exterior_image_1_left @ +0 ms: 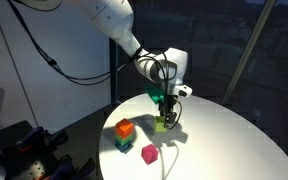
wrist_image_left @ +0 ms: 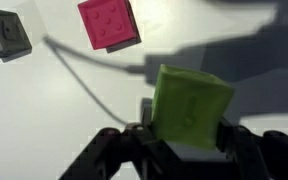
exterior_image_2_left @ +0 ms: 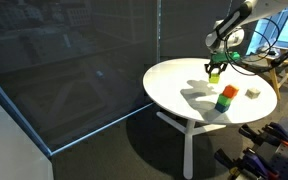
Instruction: Put the light green block on the orange block
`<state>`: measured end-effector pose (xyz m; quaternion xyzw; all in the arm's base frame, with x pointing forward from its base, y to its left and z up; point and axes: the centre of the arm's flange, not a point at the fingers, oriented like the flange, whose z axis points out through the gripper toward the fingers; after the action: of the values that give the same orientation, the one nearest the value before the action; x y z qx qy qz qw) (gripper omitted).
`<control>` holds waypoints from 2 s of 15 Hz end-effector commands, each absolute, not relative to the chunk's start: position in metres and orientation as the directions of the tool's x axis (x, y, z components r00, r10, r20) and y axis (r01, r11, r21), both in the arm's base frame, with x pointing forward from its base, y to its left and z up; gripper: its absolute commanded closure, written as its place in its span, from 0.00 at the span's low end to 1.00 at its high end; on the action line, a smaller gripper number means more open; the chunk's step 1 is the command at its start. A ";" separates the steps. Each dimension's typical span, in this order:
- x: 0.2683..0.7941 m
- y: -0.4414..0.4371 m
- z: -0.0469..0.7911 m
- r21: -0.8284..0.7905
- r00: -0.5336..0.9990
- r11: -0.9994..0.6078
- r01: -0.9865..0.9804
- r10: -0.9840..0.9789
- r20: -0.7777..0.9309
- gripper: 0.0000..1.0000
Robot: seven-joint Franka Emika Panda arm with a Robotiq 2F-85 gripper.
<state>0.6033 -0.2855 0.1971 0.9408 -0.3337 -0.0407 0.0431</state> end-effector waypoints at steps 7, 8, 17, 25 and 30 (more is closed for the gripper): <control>0.588 -0.284 0.251 0.028 0.818 -0.818 -0.574 -0.575 0.003 0.69; 0.585 -0.284 0.255 0.025 0.824 -0.824 -0.566 -0.566 0.009 0.69; 0.552 -0.289 0.279 0.006 0.850 -0.850 -0.526 -0.526 0.034 0.69; 0.558 -0.289 0.271 0.028 0.846 -0.846 -0.533 -0.532 0.017 0.44; 0.558 -0.289 0.271 0.028 0.846 -0.846 -0.533 -0.532 0.017 0.44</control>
<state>0.5584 -0.2893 0.2705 0.9607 -0.2771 0.0042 0.0157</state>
